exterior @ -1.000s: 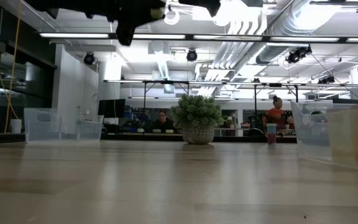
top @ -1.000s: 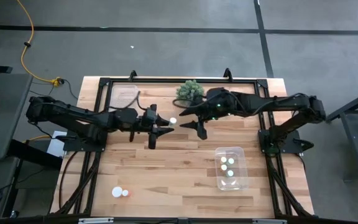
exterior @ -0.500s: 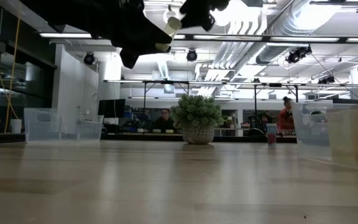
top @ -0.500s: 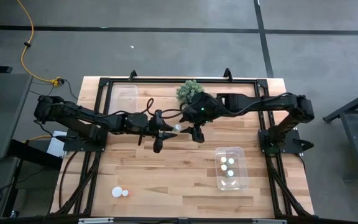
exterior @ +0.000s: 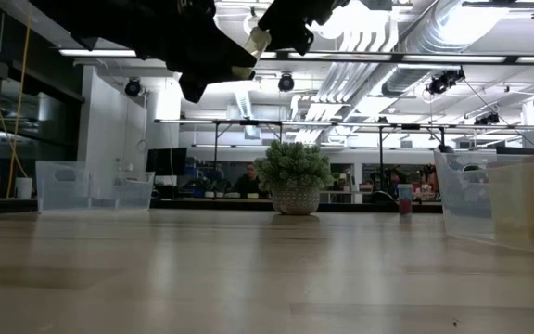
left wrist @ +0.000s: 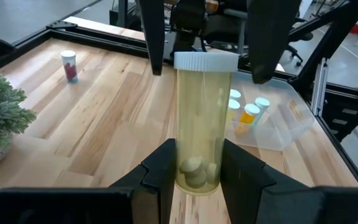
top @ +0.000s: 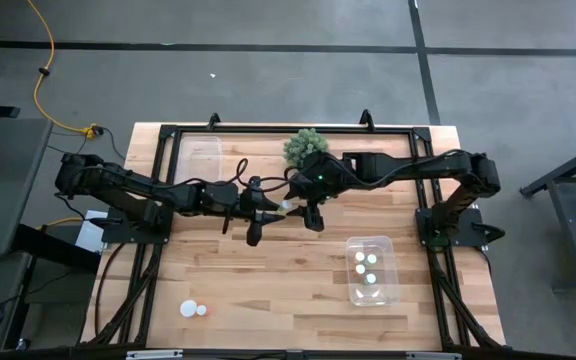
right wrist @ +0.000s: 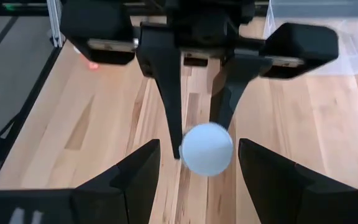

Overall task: Pick and place medicine bottles into bin by pill shape (circle, oval)
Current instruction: Put the yellow tablet bottle into the right transparent bin

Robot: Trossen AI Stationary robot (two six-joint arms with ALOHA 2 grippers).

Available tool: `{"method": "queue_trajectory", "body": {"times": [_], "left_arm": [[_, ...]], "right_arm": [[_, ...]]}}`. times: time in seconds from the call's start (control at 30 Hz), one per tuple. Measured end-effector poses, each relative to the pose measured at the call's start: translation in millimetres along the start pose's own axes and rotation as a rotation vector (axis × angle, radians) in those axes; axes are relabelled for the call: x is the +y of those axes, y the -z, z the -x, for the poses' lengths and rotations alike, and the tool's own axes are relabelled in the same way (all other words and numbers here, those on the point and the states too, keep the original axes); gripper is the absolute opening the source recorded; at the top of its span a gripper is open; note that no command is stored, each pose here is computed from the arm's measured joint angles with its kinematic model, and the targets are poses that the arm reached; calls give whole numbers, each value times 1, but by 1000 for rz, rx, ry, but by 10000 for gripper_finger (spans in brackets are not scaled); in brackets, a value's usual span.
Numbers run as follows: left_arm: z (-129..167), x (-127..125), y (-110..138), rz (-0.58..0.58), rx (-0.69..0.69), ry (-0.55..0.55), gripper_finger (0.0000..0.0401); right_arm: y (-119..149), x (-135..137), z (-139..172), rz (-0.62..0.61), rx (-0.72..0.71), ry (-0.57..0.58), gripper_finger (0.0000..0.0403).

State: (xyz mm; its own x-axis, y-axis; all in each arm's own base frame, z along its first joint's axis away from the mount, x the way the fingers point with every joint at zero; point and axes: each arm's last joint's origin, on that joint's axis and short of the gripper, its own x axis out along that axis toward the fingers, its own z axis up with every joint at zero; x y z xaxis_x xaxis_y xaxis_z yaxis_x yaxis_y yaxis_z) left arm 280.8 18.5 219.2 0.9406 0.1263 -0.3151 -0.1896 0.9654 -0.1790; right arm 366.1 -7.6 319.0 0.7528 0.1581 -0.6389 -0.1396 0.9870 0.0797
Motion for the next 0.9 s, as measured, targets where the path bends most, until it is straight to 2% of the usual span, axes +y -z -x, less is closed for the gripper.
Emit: {"method": "queue_trajectory", "body": {"times": [0.23,0.9], "left_arm": [[0,0,0,0,0,0,94],[0,0,0,0,-2,-4,94]], "right_arm": [[0,0,0,-48,-2,-1,206],[0,0,0,-54,0,9,124]]}}
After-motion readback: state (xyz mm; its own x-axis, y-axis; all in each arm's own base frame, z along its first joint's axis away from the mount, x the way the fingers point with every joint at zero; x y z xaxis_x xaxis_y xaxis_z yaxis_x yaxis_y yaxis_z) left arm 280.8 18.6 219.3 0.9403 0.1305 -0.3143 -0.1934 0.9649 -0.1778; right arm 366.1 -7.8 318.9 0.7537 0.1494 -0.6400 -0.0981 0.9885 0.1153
